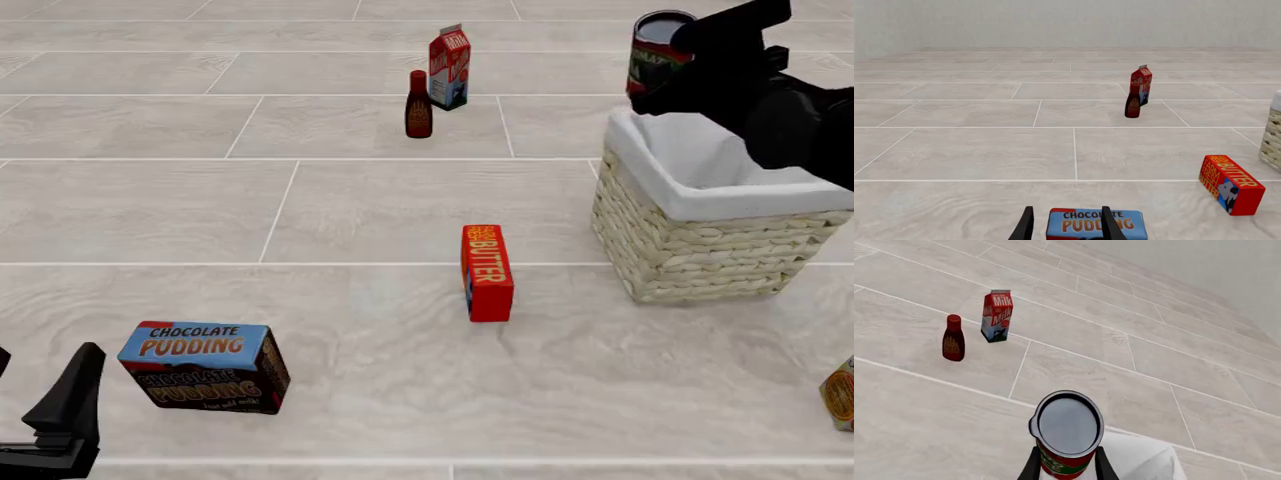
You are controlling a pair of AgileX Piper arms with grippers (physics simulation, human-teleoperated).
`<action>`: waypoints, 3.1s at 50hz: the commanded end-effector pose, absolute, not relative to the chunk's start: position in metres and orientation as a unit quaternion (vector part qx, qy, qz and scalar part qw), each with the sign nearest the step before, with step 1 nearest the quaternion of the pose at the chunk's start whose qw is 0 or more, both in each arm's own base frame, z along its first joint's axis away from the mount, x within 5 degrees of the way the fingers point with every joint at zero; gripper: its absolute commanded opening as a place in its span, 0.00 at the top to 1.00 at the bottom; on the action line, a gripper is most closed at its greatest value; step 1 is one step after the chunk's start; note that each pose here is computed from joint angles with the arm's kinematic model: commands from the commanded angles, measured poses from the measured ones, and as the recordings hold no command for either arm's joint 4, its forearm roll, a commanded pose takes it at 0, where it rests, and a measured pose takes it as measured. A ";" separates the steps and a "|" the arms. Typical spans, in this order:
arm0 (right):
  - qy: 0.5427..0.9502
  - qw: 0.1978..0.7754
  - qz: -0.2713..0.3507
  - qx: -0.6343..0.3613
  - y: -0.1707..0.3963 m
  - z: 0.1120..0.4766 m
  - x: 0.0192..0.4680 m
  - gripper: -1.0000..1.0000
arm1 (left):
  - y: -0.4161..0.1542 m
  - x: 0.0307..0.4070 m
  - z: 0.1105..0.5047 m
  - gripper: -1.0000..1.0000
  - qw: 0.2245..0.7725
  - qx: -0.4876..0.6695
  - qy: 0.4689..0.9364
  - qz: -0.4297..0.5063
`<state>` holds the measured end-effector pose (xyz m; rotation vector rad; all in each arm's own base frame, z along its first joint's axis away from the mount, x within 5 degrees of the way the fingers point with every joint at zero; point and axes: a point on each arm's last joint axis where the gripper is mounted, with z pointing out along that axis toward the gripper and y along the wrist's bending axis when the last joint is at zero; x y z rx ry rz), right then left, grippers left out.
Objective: Pick the tomato sauce and place it in the basket.
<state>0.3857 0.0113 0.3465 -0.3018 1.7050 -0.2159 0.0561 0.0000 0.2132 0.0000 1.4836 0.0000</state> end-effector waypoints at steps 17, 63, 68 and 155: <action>0.754 0.639 -0.111 -0.100 -0.015 0.351 0.376 1.00 | 0.000 0.056 0.213 0.00 0.737 0.000 0.676 0.000; 0.772 0.619 -0.127 -0.062 -0.044 0.331 0.359 1.00 | 0.000 0.056 0.213 0.00 0.737 0.000 0.676 0.000; 0.774 0.617 -0.127 -0.060 -0.046 0.328 0.360 1.00 | 0.000 0.056 0.213 0.00 0.737 0.000 0.676 0.000; 0.798 0.587 -0.130 -0.045 -0.065 0.283 0.400 1.00 | 0.000 0.056 0.213 0.00 0.737 0.000 0.676 0.000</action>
